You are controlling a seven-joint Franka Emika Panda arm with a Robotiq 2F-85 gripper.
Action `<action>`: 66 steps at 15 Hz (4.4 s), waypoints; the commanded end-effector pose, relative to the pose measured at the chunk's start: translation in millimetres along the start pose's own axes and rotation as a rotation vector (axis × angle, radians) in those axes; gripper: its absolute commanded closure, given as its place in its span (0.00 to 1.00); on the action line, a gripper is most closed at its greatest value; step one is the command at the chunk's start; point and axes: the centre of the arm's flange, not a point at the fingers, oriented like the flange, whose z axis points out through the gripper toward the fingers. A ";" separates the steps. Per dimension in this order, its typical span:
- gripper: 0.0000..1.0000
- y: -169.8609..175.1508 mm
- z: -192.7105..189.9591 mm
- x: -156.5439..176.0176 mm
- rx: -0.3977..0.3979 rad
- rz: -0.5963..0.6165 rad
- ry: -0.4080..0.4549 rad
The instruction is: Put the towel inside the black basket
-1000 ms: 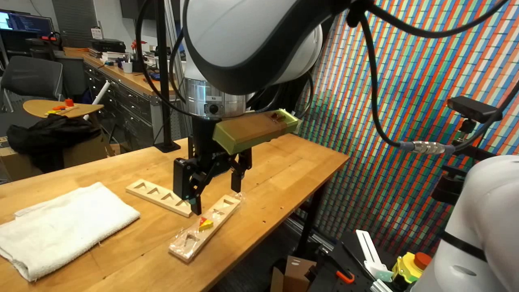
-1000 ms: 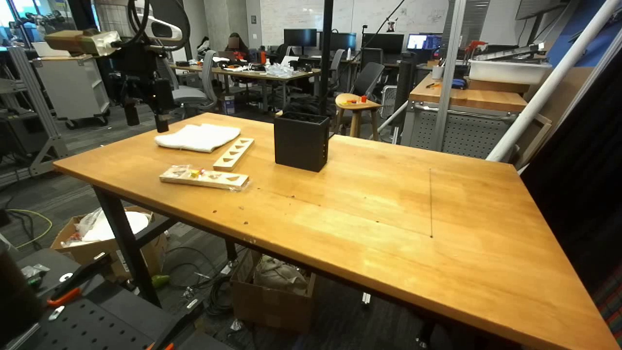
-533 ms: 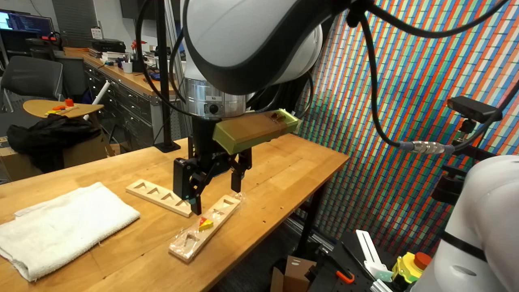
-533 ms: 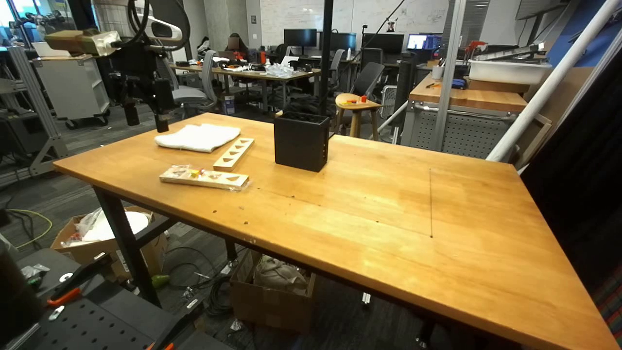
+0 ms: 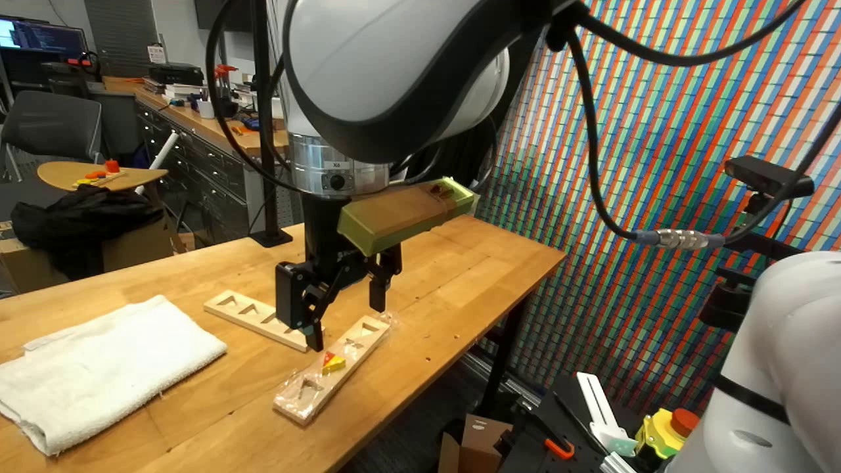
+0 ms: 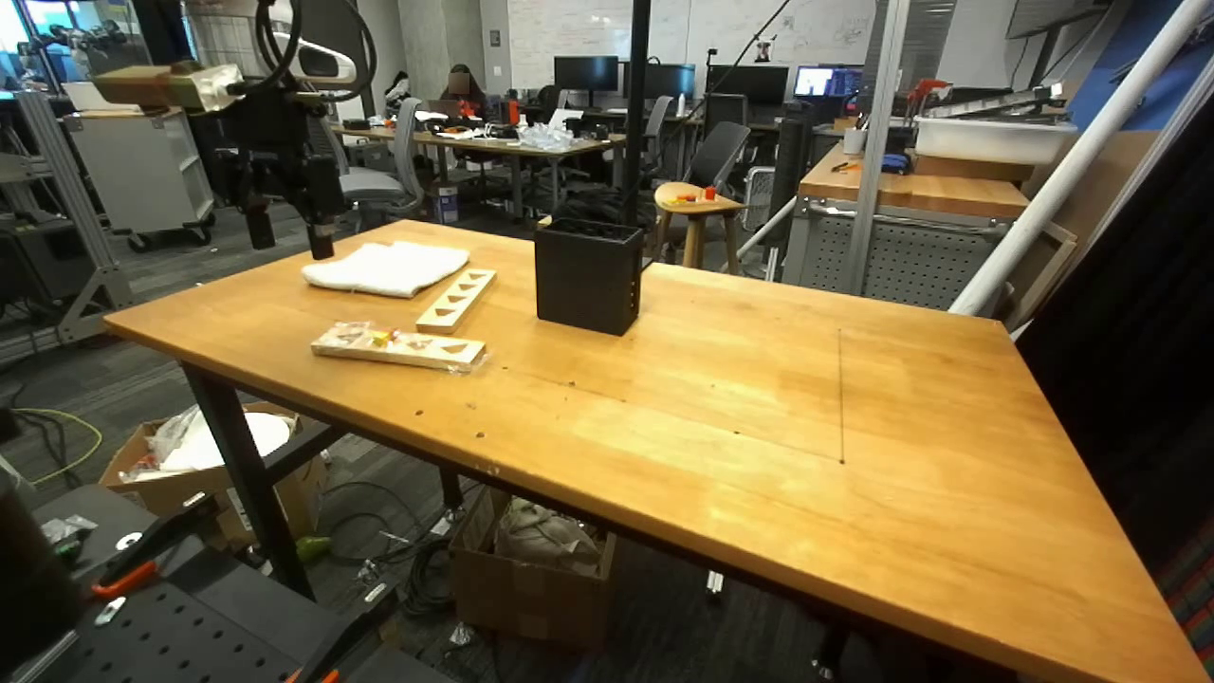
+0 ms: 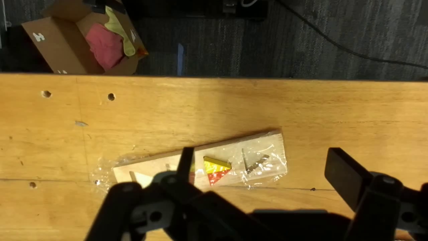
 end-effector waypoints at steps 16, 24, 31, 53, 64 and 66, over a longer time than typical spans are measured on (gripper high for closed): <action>0.00 -145.1 -40.9 183.9 -0.108 -0.285 0.239; 0.00 -168.1 -2.1 278.3 -0.083 -0.356 0.267; 0.00 -179.5 70.0 317.6 0.000 -0.387 0.213; 1.00 -192.5 77.2 282.2 0.028 -0.395 0.087; 0.97 -132.1 19.2 253.5 -0.034 -0.368 0.067; 0.97 -106.3 -2.5 247.2 -0.048 -0.359 0.077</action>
